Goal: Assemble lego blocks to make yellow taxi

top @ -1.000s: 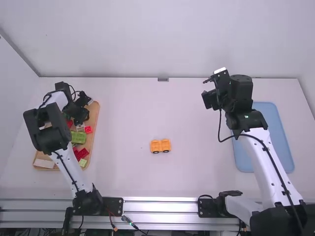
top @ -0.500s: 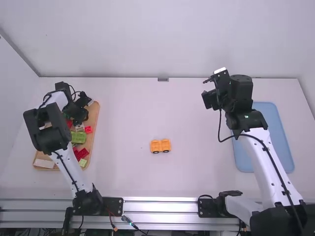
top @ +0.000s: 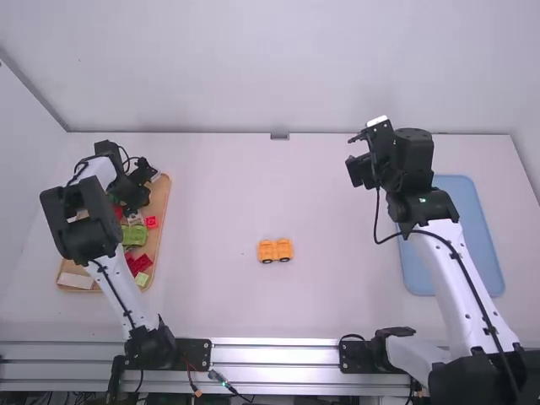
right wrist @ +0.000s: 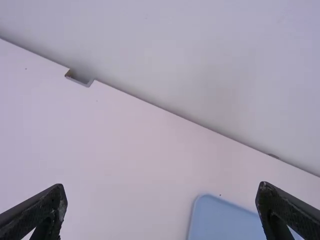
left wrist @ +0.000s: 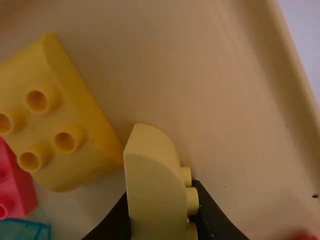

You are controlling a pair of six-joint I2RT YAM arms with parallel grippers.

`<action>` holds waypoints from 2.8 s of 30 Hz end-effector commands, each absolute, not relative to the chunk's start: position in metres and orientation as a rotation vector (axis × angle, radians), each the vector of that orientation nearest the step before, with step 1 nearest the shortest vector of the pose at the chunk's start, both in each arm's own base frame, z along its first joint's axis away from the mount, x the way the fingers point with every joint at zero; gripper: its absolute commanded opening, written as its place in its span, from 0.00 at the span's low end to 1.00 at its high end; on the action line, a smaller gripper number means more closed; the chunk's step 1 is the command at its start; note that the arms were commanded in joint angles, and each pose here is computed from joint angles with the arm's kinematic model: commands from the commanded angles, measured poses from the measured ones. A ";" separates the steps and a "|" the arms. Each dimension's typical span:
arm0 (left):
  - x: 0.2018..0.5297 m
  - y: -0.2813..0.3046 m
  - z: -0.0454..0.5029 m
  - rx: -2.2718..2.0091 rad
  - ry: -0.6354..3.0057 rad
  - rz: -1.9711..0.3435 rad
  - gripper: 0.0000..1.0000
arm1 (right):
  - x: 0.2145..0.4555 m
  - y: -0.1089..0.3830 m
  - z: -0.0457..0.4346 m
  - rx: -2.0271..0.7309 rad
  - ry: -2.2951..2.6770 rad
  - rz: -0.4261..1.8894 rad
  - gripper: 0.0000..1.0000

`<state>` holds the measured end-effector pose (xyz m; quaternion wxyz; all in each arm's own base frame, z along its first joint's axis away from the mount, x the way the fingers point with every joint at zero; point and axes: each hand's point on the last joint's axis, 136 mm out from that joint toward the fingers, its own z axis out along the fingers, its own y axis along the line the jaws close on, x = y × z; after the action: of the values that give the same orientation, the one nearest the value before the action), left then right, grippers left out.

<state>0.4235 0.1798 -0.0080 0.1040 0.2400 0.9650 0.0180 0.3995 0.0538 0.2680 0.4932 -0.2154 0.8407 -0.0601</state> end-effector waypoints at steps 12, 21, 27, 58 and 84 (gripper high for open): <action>0.437 0.190 0.042 0.438 2.853 0.097 0.02 | 0.404 0.072 0.290 -0.545 1.968 -0.120 0.99; 0.454 0.175 0.114 0.249 2.691 0.058 0.02 | 0.408 0.093 0.307 -0.372 1.930 0.042 0.99; 0.462 0.113 0.136 0.475 2.522 -0.056 0.02 | 0.409 0.114 0.292 -0.354 1.975 0.269 0.99; 0.377 -0.198 0.136 0.852 2.078 -0.282 0.02 | 0.380 0.210 0.159 -0.849 1.909 1.237 0.90; 0.374 -0.230 0.150 0.775 1.857 -0.384 0.02 | 0.360 0.244 0.150 -0.613 1.845 1.360 0.91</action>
<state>0.3780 -0.2239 0.1372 0.5103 0.3216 0.7841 -0.1462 0.3504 0.2398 0.1410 0.3578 -0.2299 0.7283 0.5373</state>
